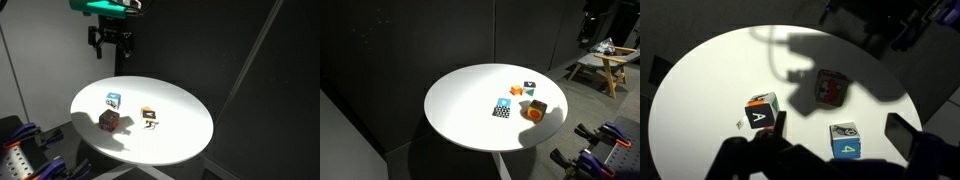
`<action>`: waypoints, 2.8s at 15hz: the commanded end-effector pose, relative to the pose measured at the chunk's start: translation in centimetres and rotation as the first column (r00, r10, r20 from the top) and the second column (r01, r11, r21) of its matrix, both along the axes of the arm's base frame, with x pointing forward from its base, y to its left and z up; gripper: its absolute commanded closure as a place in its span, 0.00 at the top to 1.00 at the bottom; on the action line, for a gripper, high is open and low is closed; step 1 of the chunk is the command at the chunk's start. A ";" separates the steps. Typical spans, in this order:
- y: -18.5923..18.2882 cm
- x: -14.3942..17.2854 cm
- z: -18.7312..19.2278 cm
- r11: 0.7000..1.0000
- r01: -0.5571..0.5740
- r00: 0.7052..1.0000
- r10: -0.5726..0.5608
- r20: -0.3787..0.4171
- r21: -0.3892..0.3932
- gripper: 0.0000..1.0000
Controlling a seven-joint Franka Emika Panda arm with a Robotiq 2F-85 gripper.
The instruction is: Place the black and white toy on the orange and green toy
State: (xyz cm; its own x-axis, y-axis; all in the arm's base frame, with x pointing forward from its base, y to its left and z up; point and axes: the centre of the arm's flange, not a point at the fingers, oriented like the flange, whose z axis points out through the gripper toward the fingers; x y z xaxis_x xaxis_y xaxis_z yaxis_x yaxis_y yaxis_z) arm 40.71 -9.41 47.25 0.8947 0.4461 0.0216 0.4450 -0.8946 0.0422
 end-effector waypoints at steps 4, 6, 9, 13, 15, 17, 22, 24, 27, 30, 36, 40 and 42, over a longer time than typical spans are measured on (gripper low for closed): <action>0.0 6.6 -2.7 1.000 -0.024 0.999 0.024 -0.024 0.002 1.00; -0.7 8.5 -3.7 0.998 -0.065 0.997 0.065 -0.035 -0.002 1.00; -2.1 11.1 -5.1 0.990 -0.138 0.989 0.137 -0.053 -0.020 1.00; -4.4 14.3 -6.9 0.973 -0.228 0.972 0.224 -0.075 -0.039 1.00; -5.6 15.8 -7.9 0.966 -0.254 0.965 0.250 -0.082 -0.045 1.00; -6.4 17.0 -8.8 0.961 -0.273 0.959 0.268 -0.087 -0.048 1.00; -7.7 19.4 -10.4 0.950 -0.306 0.951 0.302 -0.073 -0.059 1.00; -7.0 18.0 -10.9 0.955 -0.286 0.955 0.279 -0.095 -0.071 1.00; -6.9 18.2 -11.4 0.955 -0.288 0.954 0.281 -0.101 -0.067 1.00; -6.8 18.2 -11.4 0.955 -0.290 0.954 0.283 -0.101 -0.067 1.00; -6.8 18.2 -11.5 0.955 -0.291 0.954 0.284 -0.097 -0.064 1.00; -7.0 18.5 -12.8 0.953 -0.299 0.952 0.295 -0.087 -0.041 1.00; -7.2 18.6 -13.4 0.953 -0.300 0.952 0.297 -0.081 -0.036 1.00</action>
